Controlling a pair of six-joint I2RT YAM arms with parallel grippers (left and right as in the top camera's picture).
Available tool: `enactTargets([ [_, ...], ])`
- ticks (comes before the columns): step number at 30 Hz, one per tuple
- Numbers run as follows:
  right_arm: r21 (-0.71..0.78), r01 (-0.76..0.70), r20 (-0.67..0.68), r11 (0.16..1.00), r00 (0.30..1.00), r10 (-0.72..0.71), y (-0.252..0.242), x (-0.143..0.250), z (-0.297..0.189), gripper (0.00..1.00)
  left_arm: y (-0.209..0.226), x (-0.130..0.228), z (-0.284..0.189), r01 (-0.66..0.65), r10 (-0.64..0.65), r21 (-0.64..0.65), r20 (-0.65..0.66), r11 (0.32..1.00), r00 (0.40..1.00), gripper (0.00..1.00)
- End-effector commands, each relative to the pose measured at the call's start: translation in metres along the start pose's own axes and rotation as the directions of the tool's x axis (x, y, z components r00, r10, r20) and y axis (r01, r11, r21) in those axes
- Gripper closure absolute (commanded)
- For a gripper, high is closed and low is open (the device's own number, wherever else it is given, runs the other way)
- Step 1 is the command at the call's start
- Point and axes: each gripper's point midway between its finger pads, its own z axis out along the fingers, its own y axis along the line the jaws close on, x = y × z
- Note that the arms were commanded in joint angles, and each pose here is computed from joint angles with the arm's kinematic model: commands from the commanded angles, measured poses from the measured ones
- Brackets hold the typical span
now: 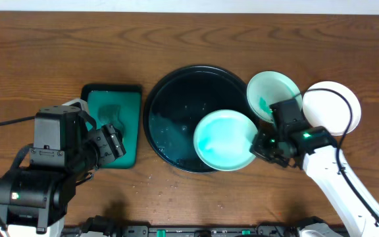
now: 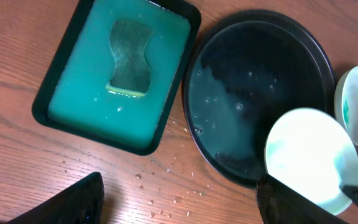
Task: Clean dirty plates on tray and stack at the side
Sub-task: 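Lift the scrubbed mint-green plate with the right gripper toward the right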
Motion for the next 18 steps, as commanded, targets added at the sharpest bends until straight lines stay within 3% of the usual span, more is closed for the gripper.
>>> enactTargets([
  [1, -0.016, 0.010, -0.064, 1.000, 0.998, -0.011, -0.006, 0.009, -0.004, 0.99, 0.000, 0.001, 0.000, 0.006, -0.006, -0.003, -0.008, 1.000, 1.000, 0.22],
  [6, -0.169, 0.043, -0.237, 0.985, 0.968, -0.083, 0.014, 0.043, -0.011, 0.99, 0.001, 0.004, 0.000, 0.007, -0.007, -0.009, -0.018, 1.000, 1.000, 0.22],
  [11, -0.360, 0.066, -0.302, 0.931, 0.936, -0.183, 0.044, 0.059, -0.024, 0.99, 0.003, 0.007, 0.000, 0.007, -0.008, -0.015, -0.030, 1.000, 1.000, 0.21],
  [16, -0.420, 0.212, -0.116, 0.882, 0.952, -0.284, 0.062, 0.028, -0.021, 0.99, 0.003, 0.007, 0.000, 0.007, -0.008, -0.015, -0.029, 1.000, 1.000, 0.21],
  [18, -0.387, 0.296, 0.046, 0.873, 0.952, -0.302, 0.070, -0.004, -0.019, 0.99, 0.003, 0.007, 0.000, 0.007, -0.008, -0.015, -0.030, 1.000, 1.000, 0.21],
])
